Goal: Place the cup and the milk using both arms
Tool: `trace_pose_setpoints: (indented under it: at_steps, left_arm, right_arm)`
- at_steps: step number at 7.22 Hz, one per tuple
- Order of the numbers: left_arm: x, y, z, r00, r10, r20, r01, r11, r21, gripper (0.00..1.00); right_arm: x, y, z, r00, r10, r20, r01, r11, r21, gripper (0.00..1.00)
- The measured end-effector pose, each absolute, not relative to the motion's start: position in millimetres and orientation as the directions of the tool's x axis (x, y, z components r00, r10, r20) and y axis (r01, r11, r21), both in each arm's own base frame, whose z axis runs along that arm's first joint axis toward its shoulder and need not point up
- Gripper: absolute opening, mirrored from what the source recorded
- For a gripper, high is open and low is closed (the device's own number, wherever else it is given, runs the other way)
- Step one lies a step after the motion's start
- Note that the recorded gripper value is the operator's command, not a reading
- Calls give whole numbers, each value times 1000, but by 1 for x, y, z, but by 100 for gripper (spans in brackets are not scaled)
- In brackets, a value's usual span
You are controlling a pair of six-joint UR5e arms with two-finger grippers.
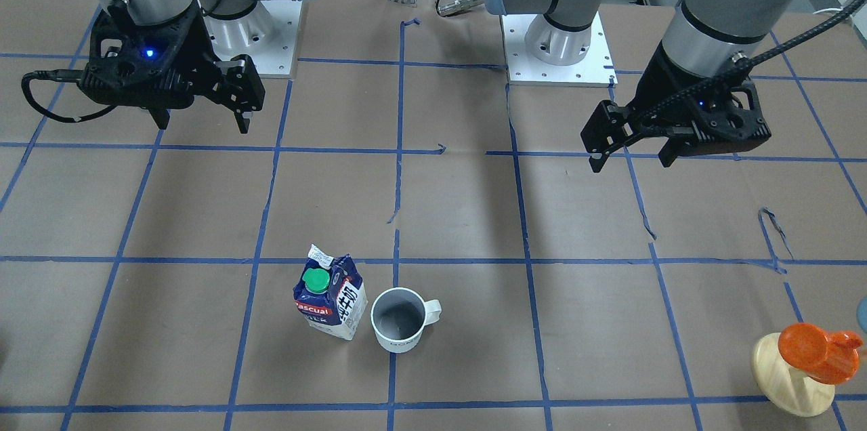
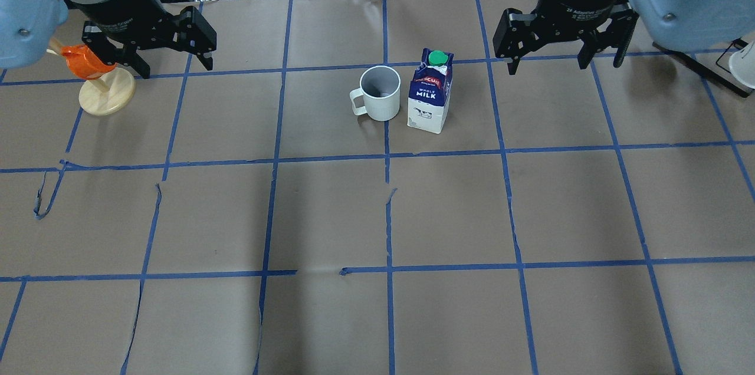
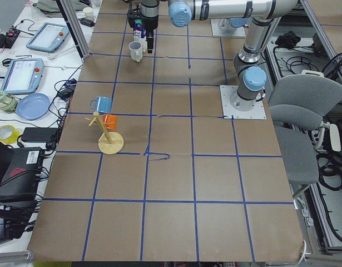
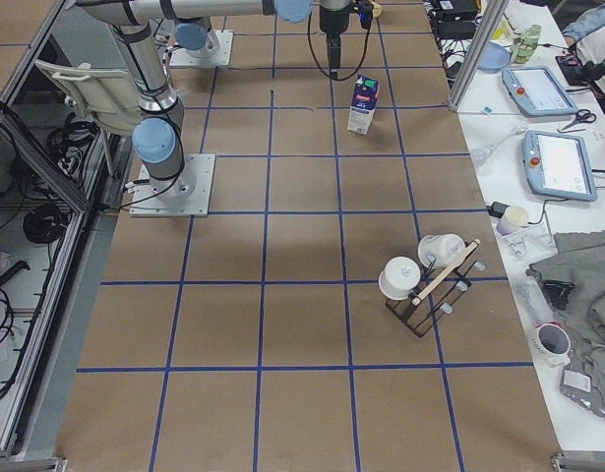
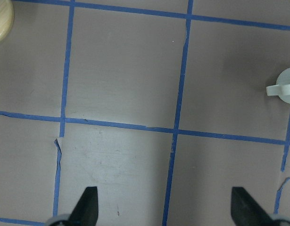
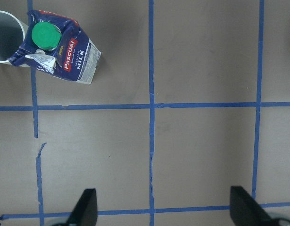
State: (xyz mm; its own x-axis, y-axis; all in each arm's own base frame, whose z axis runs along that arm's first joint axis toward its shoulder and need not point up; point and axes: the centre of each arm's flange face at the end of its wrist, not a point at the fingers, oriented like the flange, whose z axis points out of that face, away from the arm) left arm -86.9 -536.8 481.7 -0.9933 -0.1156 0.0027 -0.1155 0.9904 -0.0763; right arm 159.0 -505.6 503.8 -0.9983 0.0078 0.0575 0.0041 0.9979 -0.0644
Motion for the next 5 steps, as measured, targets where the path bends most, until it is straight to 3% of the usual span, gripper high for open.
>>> trace_pose_setpoints:
  at_steps: [5]
  left_arm:
    - [-87,-537,480,-993,-116,3,-115,991,-74,100]
  right_arm:
    - [163,-507,513,-998,58,30,55,996,-72,100]
